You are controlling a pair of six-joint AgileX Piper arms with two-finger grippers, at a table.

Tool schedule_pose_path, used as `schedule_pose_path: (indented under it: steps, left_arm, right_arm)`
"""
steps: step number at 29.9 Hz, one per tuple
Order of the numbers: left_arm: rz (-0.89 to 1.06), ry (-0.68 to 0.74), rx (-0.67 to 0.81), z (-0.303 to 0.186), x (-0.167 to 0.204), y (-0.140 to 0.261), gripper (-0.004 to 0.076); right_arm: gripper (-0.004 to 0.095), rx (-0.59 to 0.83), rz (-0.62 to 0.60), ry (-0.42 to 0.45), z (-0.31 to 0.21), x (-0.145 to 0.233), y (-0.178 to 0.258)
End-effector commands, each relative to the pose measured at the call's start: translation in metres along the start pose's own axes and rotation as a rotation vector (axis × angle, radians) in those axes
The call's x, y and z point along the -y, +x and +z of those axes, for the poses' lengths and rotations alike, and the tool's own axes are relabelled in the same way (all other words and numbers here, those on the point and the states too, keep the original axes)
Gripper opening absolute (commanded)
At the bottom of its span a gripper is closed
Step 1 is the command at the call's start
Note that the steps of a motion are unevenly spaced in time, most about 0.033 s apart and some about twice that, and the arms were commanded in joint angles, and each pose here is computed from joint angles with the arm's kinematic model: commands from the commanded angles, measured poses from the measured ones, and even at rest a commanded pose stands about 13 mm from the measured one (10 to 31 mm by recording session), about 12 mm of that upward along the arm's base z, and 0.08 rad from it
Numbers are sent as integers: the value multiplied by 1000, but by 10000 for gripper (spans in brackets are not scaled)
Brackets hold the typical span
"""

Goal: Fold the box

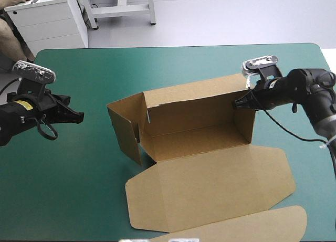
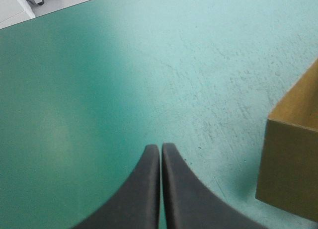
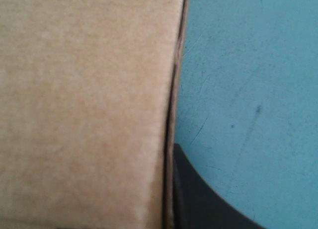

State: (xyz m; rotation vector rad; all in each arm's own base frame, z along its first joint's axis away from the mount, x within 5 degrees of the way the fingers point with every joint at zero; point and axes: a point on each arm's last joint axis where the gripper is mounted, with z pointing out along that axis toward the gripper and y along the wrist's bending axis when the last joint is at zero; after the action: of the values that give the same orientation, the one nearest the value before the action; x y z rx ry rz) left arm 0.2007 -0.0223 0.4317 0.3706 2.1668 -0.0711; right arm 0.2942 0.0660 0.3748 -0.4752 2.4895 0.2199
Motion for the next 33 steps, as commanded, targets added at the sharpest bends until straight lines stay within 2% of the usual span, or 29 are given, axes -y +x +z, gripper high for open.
schedule_pose_path:
  steps: [1, 10, 20, 23, 26, 32, 33]
  left_arm:
    - [-8, -16, 110, -12, 0, -11, -8]
    - [-10, -11, 108, -12, 1, -11, -8]
    - [-11, -14, 115, -12, 0, -11, -8]
    - [-11, -15, 117, -12, 0, -12, -8]
    - [-11, -15, 118, -12, 0, -12, -8]
    - [-11, -15, 119, -12, 0, -12, -8]
    - [-11, -15, 119, -12, 0, -12, -8]
  right_arm:
    - [-15, -77, 8, -28, 0, 1, -5]
    - [-15, -234, 61, -47, 59, 14, -22]
    - [-13, -191, 84, -36, 103, 28, -60]
    - [20, -189, 84, -38, 114, 31, -67]
    - [158, -189, 85, -45, 119, 31, -71]
    - [633, -140, 63, -41, 108, 31, -83]
    - [681, -139, 59, -42, 103, 31, -85]
